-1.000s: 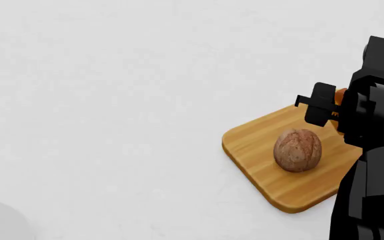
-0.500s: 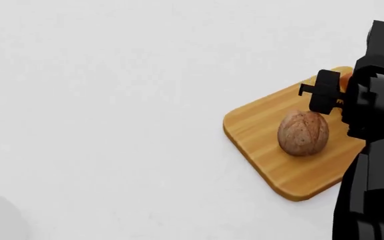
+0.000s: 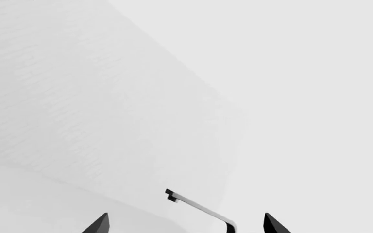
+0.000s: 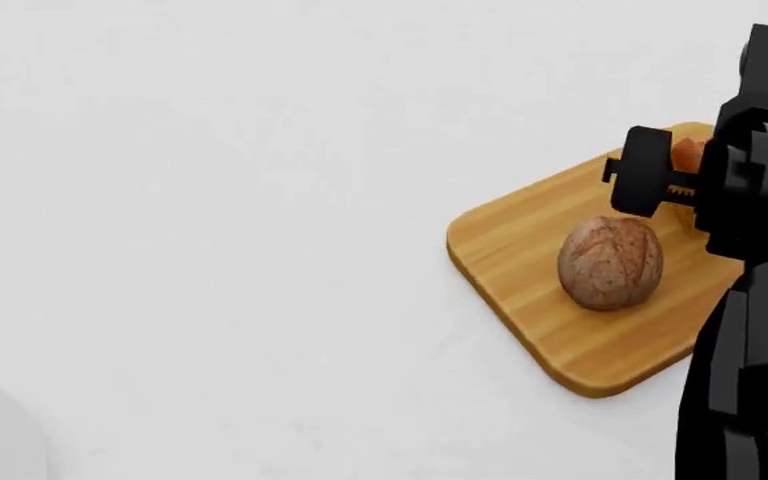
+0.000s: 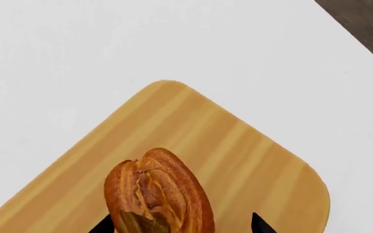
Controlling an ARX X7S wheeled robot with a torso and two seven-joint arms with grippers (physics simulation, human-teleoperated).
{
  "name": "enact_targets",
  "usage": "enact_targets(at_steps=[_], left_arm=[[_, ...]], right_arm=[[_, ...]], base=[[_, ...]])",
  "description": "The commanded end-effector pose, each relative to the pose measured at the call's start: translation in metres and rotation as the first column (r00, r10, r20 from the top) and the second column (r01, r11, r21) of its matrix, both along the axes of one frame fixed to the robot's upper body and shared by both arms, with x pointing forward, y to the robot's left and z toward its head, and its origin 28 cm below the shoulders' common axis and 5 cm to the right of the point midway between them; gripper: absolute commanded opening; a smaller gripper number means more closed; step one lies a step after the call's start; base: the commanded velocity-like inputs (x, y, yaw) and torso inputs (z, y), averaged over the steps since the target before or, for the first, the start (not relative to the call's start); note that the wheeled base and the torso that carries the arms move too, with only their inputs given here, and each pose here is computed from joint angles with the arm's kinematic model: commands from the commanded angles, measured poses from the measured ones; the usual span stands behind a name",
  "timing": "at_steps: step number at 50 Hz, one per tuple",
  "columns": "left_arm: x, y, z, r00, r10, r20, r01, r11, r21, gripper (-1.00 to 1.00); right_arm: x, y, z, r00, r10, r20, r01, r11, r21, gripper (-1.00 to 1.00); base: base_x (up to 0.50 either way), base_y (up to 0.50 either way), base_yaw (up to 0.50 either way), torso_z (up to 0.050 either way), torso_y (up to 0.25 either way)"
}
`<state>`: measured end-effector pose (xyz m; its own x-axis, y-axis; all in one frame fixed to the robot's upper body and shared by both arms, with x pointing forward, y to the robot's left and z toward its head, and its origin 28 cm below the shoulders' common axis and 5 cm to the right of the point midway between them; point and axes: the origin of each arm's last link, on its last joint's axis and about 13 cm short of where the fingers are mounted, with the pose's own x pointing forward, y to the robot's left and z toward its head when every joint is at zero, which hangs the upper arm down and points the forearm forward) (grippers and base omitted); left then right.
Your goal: Place all breads on the cutting board.
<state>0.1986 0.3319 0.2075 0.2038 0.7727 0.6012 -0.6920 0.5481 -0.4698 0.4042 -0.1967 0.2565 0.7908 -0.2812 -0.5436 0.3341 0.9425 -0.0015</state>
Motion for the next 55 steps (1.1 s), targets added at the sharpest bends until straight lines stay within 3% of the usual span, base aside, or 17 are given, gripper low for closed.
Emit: enact_targets(at_steps=[1, 13, 14, 15, 18, 22, 29, 30, 31, 35, 36, 37, 39, 46, 55], left_arm=[[0.001, 0.000, 0.000, 1.000, 0.001, 0.000, -0.001, 1.000, 0.006, 1.00], [-0.001, 0.000, 0.000, 1.000, -0.006, 0.008, 0.006, 1.000, 0.012, 1.00], [0.000, 0.000, 0.000, 1.000, -0.006, 0.007, 0.006, 1.000, 0.011, 1.00], [-0.001, 0.000, -0.001, 1.000, -0.006, 0.008, 0.006, 1.000, 0.014, 1.00], [-0.001, -0.001, 0.000, 1.000, -0.006, 0.012, 0.006, 1.000, 0.016, 1.00], [-0.001, -0.001, 0.000, 1.000, -0.008, 0.010, 0.008, 1.000, 0.021, 1.00], [0.000, -0.001, 0.001, 1.000, -0.012, 0.010, 0.012, 1.000, 0.025, 1.00], [0.000, -0.001, 0.000, 1.000, -0.013, 0.012, 0.013, 1.000, 0.025, 1.00], [0.000, -0.001, 0.001, 1.000, -0.015, 0.014, 0.014, 1.000, 0.027, 1.00], [0.000, -0.001, 0.000, 1.000, -0.013, 0.015, 0.013, 1.000, 0.026, 1.00], [0.001, -0.002, 0.000, 1.000, -0.009, 0.010, 0.008, 1.000, 0.028, 1.00], [0.001, -0.002, 0.001, 1.000, -0.011, 0.012, 0.011, 0.999, 0.031, 1.00], [0.001, -0.002, 0.001, 1.000, -0.010, 0.010, 0.010, 0.999, 0.031, 1.00], [0.001, -0.002, 0.001, 1.000, -0.011, 0.010, 0.010, 0.999, 0.034, 1.00], [0.001, -0.002, 0.001, 1.000, -0.013, 0.014, 0.012, 0.999, 0.033, 1.00]], right_arm=[[-0.003, -0.008, 0.030, 0.999, 0.006, 0.053, -0.005, 1.000, -0.008, 1.00], [-0.019, -0.023, 0.116, 0.974, 0.027, 0.227, -0.010, 0.997, -0.076, 1.00], [-0.023, -0.025, 0.128, 0.966, 0.035, 0.255, -0.016, 0.997, -0.075, 1.00], [-0.028, -0.028, 0.140, 0.963, 0.034, 0.268, -0.001, 0.992, -0.124, 1.00], [-0.040, -0.033, 0.163, 0.950, 0.044, 0.311, -0.003, 0.991, -0.132, 1.00], [-0.070, -0.035, 0.175, 0.931, 0.048, 0.361, 0.015, 0.985, -0.170, 1.00], [-0.117, -0.033, 0.158, 0.901, 0.108, 0.419, -0.002, 0.970, -0.245, 1.00], [-0.112, -0.014, 0.146, 0.888, 0.195, 0.417, -0.090, 0.962, -0.258, 1.00], [-0.114, -0.008, 0.141, 0.876, 0.237, 0.420, -0.135, 0.957, -0.257, 1.00], [-0.150, -0.009, 0.110, 0.839, 0.320, 0.441, -0.195, 0.932, -0.305, 1.00], [-0.158, -0.008, 0.103, 0.824, 0.352, 0.444, -0.223, 0.922, -0.317, 1.00], [-0.166, 0.004, 0.095, 0.756, 0.428, 0.495, -0.303, 0.900, -0.314, 1.00], [-0.191, 0.003, 0.085, 0.858, 0.246, 0.452, -0.089, 0.936, -0.341, 1.00], [-0.202, 0.031, 0.059, 0.815, 0.358, 0.456, -0.146, 0.888, -0.436, 1.00], [-0.203, 0.055, 0.049, 0.754, 0.480, 0.448, -0.246, 0.839, -0.485, 1.00]], base=[[0.00, 0.00, 0.00, 0.000, 0.000], [0.00, 0.00, 0.00, 0.000, 0.000], [0.00, 0.00, 0.00, 0.000, 0.000], [0.00, 0.00, 0.00, 0.000, 0.000], [0.00, 0.00, 0.00, 0.000, 0.000], [0.00, 0.00, 0.00, 0.000, 0.000], [0.00, 0.00, 0.00, 0.000, 0.000], [0.00, 0.00, 0.00, 0.000, 0.000], [0.00, 0.00, 0.00, 0.000, 0.000], [0.00, 0.00, 0.00, 0.000, 0.000], [0.00, 0.00, 0.00, 0.000, 0.000], [0.00, 0.00, 0.00, 0.000, 0.000], [0.00, 0.00, 0.00, 0.000, 0.000], [0.00, 0.00, 0.00, 0.000, 0.000], [0.00, 0.00, 0.00, 0.000, 0.000]])
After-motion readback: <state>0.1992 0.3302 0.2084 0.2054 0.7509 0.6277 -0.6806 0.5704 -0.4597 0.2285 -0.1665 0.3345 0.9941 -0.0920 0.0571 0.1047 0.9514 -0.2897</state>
